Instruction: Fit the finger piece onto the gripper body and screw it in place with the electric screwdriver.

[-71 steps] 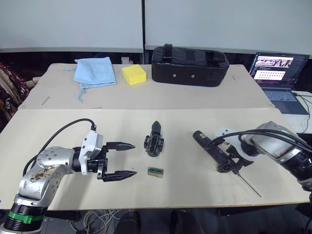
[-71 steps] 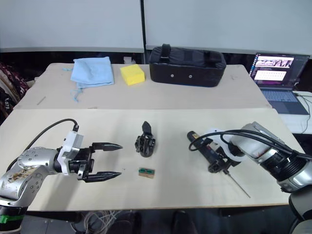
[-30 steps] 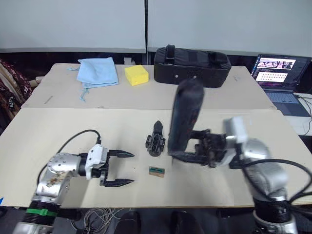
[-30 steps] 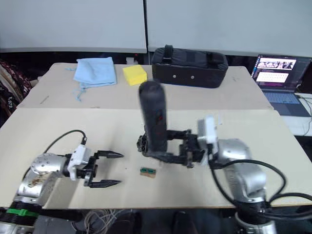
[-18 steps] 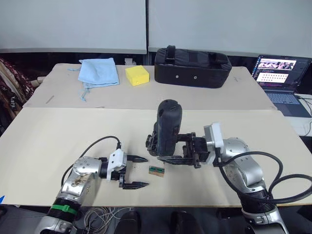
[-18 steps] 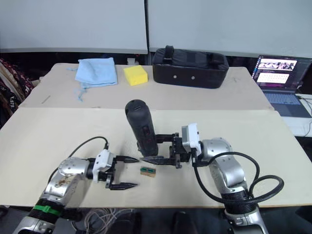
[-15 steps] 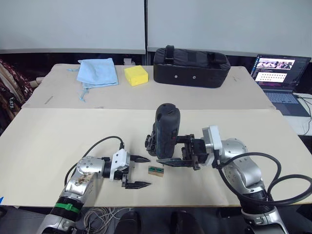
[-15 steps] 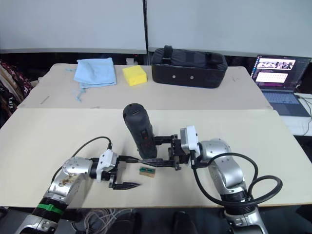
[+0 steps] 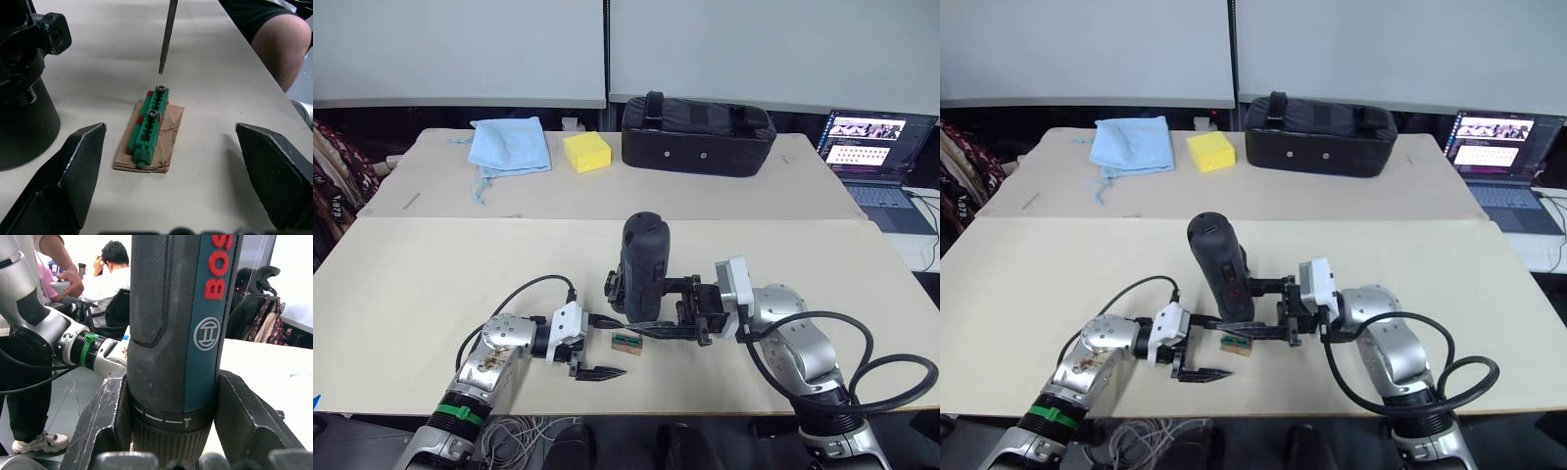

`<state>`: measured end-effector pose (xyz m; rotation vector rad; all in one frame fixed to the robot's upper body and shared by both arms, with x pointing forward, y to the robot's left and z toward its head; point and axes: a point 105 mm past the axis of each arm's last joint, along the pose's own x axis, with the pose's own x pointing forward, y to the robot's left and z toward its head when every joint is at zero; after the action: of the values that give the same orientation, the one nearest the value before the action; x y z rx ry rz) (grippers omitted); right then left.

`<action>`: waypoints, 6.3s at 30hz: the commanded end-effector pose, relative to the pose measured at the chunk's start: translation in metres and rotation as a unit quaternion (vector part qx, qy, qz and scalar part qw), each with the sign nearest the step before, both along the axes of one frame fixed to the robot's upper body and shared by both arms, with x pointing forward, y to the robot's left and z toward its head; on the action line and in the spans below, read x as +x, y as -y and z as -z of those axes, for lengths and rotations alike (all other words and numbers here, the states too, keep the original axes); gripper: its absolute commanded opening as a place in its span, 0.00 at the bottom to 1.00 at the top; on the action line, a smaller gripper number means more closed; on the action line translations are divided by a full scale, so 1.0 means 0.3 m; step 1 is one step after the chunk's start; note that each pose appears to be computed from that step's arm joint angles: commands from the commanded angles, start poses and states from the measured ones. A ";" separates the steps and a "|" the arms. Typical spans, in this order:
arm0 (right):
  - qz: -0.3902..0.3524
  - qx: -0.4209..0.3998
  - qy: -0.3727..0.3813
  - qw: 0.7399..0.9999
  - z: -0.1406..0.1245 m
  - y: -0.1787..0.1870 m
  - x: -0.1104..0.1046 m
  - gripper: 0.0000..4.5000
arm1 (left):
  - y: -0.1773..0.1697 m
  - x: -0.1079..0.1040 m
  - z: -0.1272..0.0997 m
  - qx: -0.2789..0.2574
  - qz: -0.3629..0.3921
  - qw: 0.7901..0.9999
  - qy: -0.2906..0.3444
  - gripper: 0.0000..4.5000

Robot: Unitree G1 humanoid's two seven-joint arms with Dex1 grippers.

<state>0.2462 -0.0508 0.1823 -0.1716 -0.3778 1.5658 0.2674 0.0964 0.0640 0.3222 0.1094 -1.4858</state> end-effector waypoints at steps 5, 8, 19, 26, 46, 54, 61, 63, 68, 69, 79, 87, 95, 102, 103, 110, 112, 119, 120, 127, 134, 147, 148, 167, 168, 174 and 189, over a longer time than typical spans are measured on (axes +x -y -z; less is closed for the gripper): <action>-0.007 0.016 0.029 0.999 -0.042 0.000 -0.005 0.43 | 0.023 -0.010 0.011 0.000 0.008 1.000 0.002 1.00; -0.008 0.015 0.028 0.999 -0.038 -0.003 -0.003 0.43 | 0.024 -0.014 0.014 -0.004 0.008 1.000 -0.003 1.00; -0.008 0.012 0.024 1.000 -0.028 -0.004 0.000 0.43 | 0.019 -0.030 0.018 -0.005 0.017 1.000 -0.008 1.00; -0.005 0.010 0.022 1.000 -0.019 -0.007 0.001 0.43 | 0.017 -0.031 0.023 -0.002 0.016 1.000 -0.009 1.00; -0.011 0.009 0.019 1.000 -0.015 -0.019 0.003 0.43 | 0.016 -0.023 0.032 0.002 0.006 1.000 -0.009 1.00; -0.010 0.004 0.017 1.000 -0.005 -0.019 0.007 0.43 | 0.015 -0.023 0.033 0.004 0.004 1.000 -0.009 1.00; -0.010 0.005 0.017 1.000 -0.008 -0.018 0.007 0.43 | 0.017 -0.019 0.024 -0.004 0.000 1.000 -0.005 1.00; -0.012 0.014 0.018 1.000 -0.024 -0.019 0.006 0.43 | 0.019 -0.016 0.013 -0.012 0.000 1.000 0.000 1.00; -0.024 0.019 0.018 0.999 -0.051 -0.018 -0.003 0.43 | 0.019 -0.014 -0.003 -0.018 0.004 1.000 0.006 1.00; -0.024 0.019 0.022 0.999 -0.057 -0.017 -0.003 0.43 | 0.016 -0.013 -0.009 -0.021 0.003 1.000 0.007 1.00; -0.025 0.026 0.030 0.999 -0.140 0.024 -0.009 0.43 | -0.114 -0.034 -0.096 -0.037 -0.017 0.999 0.027 1.00; 0.011 0.052 0.032 0.998 -0.262 0.096 0.032 0.43 | -0.194 -0.027 -0.242 -0.093 -0.079 0.992 0.025 1.00; 0.035 0.093 0.009 0.995 -0.367 0.109 0.128 0.43 | -0.252 0.044 -0.340 -0.129 -0.130 0.982 0.040 1.00; 0.034 0.112 -0.013 0.993 -0.388 0.057 0.184 0.43 | -0.243 0.070 -0.350 -0.125 -0.126 0.983 0.040 1.00; 0.032 0.115 -0.017 0.993 -0.390 0.047 0.186 0.43 | -0.240 0.073 -0.349 -0.125 -0.126 0.983 0.038 1.00; 0.019 0.121 -0.031 0.992 -0.388 -0.009 0.187 0.43 | -0.225 0.077 -0.328 -0.122 -0.128 0.984 0.028 1.00; 0.021 0.120 -0.029 0.992 -0.384 -0.029 0.191 0.43 | -0.221 0.075 -0.318 -0.121 -0.127 0.984 0.025 1.00; 0.022 0.103 -0.034 0.994 -0.343 -0.084 0.202 0.43 | -0.206 0.077 -0.291 -0.115 -0.126 0.985 0.023 1.00; 0.022 0.103 -0.034 0.994 -0.340 -0.088 0.202 0.43 | -0.205 0.078 -0.289 -0.115 -0.126 0.985 0.023 1.00; 0.030 0.082 -0.042 0.995 -0.299 -0.103 0.211 0.43 | -0.199 0.078 -0.270 -0.105 -0.125 0.986 0.026 1.00; 0.027 0.080 -0.046 0.995 -0.287 -0.104 0.207 0.43 | -0.190 0.075 -0.254 -0.101 -0.123 0.987 0.024 1.00; 0.025 0.076 -0.053 0.995 -0.271 -0.111 0.204 0.43 | -0.184 0.069 -0.240 -0.096 -0.118 0.988 0.019 1.00; 0.025 0.076 -0.053 0.995 -0.271 -0.111 0.204 0.43 | -0.184 0.069 -0.238 -0.096 -0.119 0.988 0.019 1.00; 0.035 0.074 -0.053 0.995 -0.251 -0.115 0.208 0.43 | -0.187 0.065 -0.221 -0.096 -0.121 0.988 0.017 1.00; 0.035 0.075 -0.052 0.995 -0.250 -0.115 0.208 0.43 | -0.186 0.065 -0.221 -0.096 -0.121 0.988 0.017 1.00; 0.037 0.077 -0.051 0.995 -0.249 -0.116 0.209 0.43 | -0.184 0.065 -0.220 -0.097 -0.121 0.988 0.016 1.00; 0.039 0.075 -0.048 0.995 -0.240 -0.114 0.208 0.43 | -0.187 0.065 -0.205 -0.098 -0.121 0.988 0.014 1.00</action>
<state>0.3148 -0.0146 0.2411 0.0281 -0.3271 1.4525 0.2885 0.1535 0.1242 0.1496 -0.0017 -1.2314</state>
